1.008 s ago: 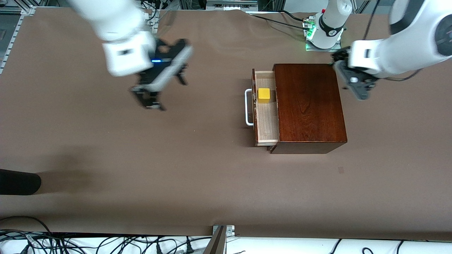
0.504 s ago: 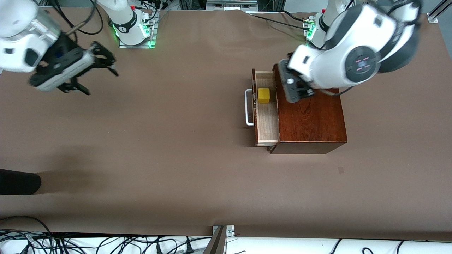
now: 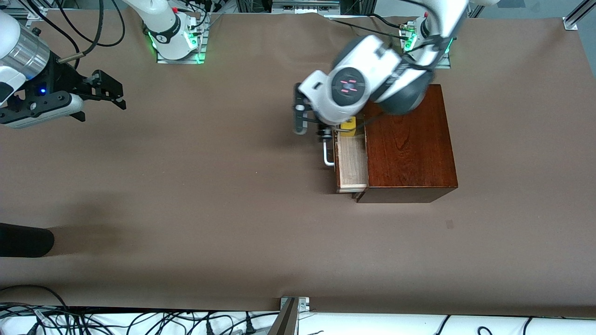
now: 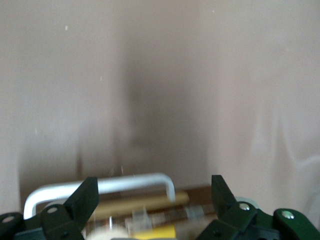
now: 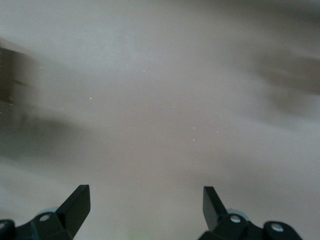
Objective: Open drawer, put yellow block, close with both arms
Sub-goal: 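Push the drawer front shut with the left gripper while the right gripper withdraws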
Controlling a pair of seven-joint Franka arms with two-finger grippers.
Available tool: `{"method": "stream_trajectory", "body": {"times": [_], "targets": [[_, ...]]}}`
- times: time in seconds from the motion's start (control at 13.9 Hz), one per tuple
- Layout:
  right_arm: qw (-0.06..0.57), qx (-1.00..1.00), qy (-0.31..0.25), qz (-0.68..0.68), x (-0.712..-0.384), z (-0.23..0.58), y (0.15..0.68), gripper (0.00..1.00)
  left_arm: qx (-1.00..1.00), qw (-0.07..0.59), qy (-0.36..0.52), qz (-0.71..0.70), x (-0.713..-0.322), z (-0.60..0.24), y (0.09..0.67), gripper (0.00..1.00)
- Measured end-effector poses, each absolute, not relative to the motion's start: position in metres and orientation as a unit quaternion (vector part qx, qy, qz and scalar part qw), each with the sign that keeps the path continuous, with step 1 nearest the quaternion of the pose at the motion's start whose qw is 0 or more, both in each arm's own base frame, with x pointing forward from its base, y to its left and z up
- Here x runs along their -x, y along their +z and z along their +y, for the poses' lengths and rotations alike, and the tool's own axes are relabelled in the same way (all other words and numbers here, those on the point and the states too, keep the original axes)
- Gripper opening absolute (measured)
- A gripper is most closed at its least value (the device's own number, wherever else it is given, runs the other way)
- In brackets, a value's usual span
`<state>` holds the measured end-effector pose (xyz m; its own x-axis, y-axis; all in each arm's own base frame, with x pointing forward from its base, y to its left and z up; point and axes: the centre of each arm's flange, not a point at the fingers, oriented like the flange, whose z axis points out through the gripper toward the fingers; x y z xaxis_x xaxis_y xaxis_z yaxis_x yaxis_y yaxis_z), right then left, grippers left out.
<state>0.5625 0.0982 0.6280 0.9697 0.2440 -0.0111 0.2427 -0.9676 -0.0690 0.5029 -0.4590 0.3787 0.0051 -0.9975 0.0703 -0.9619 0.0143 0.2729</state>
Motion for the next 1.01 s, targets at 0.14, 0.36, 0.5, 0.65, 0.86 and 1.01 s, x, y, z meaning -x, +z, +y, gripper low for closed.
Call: {"method": "stream_trajectory", "body": {"times": [0.14,0.36,0.5,0.65,0.86,1.01], "targets": [[0.031,0.994,0.026,-0.102,-0.561,0.098,0.621,1.00,-0.685,0.104,-0.074,-0.717,-0.494,-0.479,0.348,1.00],[0.029,0.995,0.032,-0.090,-0.565,0.091,0.615,1.00,-0.676,0.078,-0.097,-0.726,-0.495,-0.477,0.320,1.00],[0.029,0.996,0.032,-0.084,-0.566,0.084,0.615,1.00,-0.670,0.051,-0.129,-0.729,-0.498,-0.463,0.309,1.00],[0.029,0.996,0.031,-0.081,-0.567,0.081,0.616,1.00,-0.667,0.040,-0.148,-0.729,-0.502,-0.452,0.308,1.00],[0.029,0.996,0.031,-0.078,-0.567,0.078,0.616,1.00,-0.670,0.035,-0.194,-0.715,-0.509,-0.427,0.305,1.00],[0.026,0.997,0.027,-0.073,-0.569,0.072,0.618,1.00,-0.679,0.041,-0.215,-0.701,-0.519,-0.405,0.304,1.00]]}}
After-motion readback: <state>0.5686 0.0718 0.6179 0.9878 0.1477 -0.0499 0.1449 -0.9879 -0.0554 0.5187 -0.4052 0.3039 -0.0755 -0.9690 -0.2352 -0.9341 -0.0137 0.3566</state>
